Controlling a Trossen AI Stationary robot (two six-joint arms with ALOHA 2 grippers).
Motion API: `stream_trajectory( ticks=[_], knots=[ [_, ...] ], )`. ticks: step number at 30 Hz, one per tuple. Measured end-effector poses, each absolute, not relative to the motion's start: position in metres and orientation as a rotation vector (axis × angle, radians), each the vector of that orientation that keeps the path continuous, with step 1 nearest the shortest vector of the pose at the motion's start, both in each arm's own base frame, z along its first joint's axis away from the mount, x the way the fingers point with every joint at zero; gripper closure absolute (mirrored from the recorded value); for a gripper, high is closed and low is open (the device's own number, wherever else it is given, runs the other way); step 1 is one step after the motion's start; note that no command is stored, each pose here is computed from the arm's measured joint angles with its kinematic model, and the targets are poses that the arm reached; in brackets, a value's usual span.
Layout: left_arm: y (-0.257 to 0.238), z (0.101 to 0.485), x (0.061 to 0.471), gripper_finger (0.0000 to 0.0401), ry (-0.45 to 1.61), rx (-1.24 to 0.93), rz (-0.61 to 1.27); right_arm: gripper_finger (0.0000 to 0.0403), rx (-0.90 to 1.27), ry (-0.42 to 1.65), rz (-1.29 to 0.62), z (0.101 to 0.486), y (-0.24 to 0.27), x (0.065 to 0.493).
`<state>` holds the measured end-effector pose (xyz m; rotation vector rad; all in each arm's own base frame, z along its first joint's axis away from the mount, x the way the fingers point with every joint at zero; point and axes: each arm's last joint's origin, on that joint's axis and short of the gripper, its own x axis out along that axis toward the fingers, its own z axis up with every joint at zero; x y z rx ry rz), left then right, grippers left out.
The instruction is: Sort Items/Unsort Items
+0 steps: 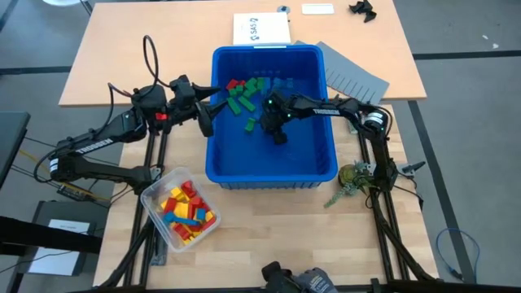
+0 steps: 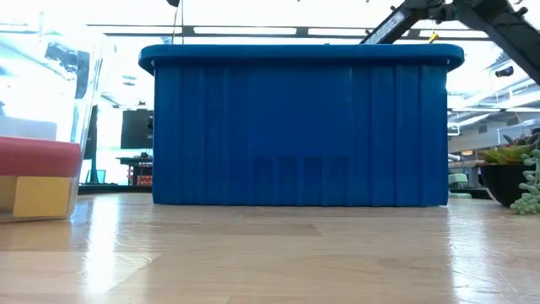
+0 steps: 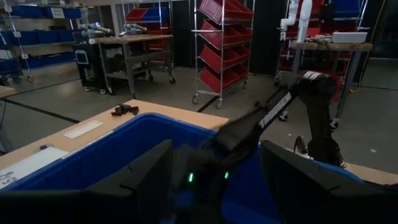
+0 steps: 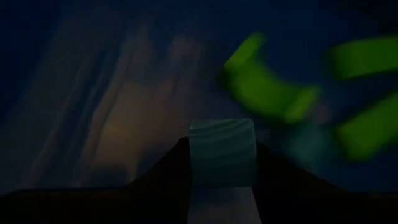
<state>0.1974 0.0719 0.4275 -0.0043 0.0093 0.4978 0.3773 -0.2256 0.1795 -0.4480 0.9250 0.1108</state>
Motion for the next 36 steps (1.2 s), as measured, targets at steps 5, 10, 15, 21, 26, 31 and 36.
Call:
stream_trajectory(
  ticks=[5, 10, 15, 21, 26, 31, 36],
  knots=[
    [0.072, 0.427, 0.197, 0.0153, 0.009, -0.004, 0.498, 0.0276, -0.418, 0.820, 0.058, 0.226, -0.215, 0.372],
    [0.072, 0.427, 0.197, 0.0153, 0.009, -0.004, 0.498, 0.0276, -0.338, 0.663, 0.083, 0.269, -0.184, 0.373],
    [0.072, 0.427, 0.197, 0.0153, 0.009, -0.005, 0.498, 0.0276, -0.274, 0.527, 0.133, 0.291, -0.137, 0.391],
    [0.072, 0.427, 0.197, 0.0153, 0.009, -0.005, 0.498, 0.0276, -0.284, 0.359, 0.211, 0.305, -0.070, 0.417],
    [0.072, 0.427, 0.197, 0.0153, 0.009, -0.005, 0.498, 0.0276, -0.380, 0.211, 0.161, 0.320, -0.024, 0.428],
    [0.072, 0.427, 0.197, 0.0153, 0.009, -0.005, 0.497, 0.0276, -0.426, 0.100, 0.158, 0.330, -0.004, 0.431],
    [0.072, 0.427, 0.197, 0.0153, 0.009, -0.005, 0.498, 0.0276, -0.395, -0.006, 0.153, 0.340, 0.007, 0.431]
  ],
)
